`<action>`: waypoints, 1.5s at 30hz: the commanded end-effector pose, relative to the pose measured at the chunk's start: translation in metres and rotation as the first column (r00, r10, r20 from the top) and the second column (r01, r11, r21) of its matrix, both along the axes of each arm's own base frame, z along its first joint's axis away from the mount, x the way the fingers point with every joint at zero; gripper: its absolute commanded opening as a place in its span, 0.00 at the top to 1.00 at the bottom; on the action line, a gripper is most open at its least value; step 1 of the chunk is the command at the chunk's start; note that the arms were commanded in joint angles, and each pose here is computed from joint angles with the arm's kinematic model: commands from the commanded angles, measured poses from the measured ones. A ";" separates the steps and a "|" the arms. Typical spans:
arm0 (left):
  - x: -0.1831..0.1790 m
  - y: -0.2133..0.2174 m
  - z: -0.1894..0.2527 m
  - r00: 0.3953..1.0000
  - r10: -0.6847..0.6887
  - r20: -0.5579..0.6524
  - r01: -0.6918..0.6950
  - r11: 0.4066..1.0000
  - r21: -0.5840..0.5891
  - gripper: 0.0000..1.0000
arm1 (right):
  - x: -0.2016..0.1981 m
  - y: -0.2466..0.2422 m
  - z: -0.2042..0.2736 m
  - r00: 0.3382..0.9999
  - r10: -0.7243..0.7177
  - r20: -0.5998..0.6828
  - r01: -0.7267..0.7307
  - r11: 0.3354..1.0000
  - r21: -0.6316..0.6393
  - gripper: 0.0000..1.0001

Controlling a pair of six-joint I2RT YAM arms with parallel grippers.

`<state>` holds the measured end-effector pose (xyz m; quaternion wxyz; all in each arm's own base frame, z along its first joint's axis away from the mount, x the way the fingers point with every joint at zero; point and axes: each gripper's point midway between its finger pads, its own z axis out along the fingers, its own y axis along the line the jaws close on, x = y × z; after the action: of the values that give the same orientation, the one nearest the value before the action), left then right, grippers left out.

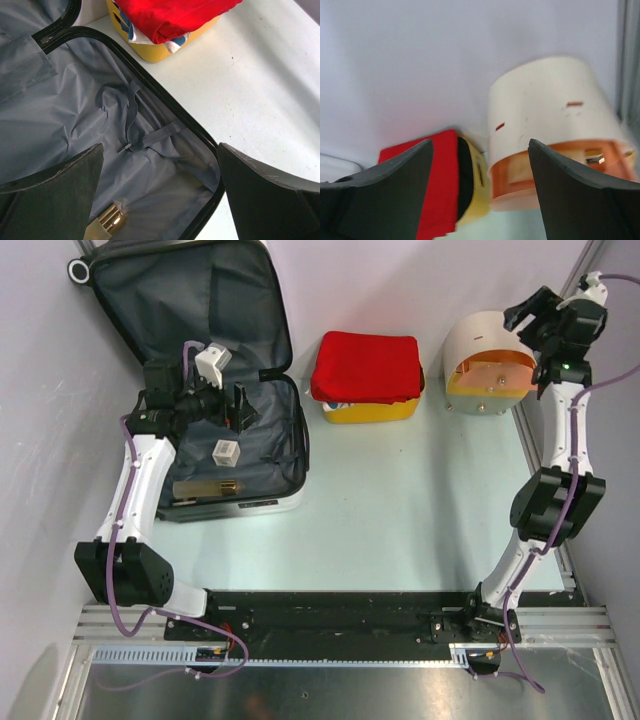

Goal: Open, take out, and arrange the luggage

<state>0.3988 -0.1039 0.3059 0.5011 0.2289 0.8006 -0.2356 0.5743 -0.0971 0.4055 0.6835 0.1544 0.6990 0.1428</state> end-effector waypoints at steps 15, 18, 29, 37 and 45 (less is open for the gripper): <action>0.000 0.002 0.007 1.000 0.014 0.017 -0.013 1.000 -0.018 0.00 | 0.039 0.002 -0.088 0.916 -0.269 -0.299 0.377 0.833 0.405 0.22; 0.002 0.002 0.007 1.000 0.018 0.015 -0.018 1.000 -0.017 0.00 | 0.045 -0.001 -0.097 0.909 -0.280 -0.307 0.391 0.826 0.405 0.23; 0.009 0.006 0.008 0.999 0.044 0.015 -0.044 0.999 -0.011 0.00 | 0.079 -0.016 -0.108 0.908 -0.327 -0.263 0.415 0.796 0.441 0.28; 0.016 0.006 0.015 0.998 0.053 0.025 -0.053 0.998 -0.015 0.00 | 0.093 -0.001 -0.108 0.939 -0.257 -0.228 0.338 0.802 0.493 0.49; 0.026 0.003 0.024 0.999 0.039 0.039 -0.037 0.999 -0.027 0.00 | 0.094 -0.001 -0.098 0.958 -0.223 -0.179 0.285 0.800 0.529 0.79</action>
<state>0.4173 -0.1009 0.3033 0.4998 0.2222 0.8057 -0.2274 0.6436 -0.1142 0.2864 0.5459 0.4676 0.6737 0.1718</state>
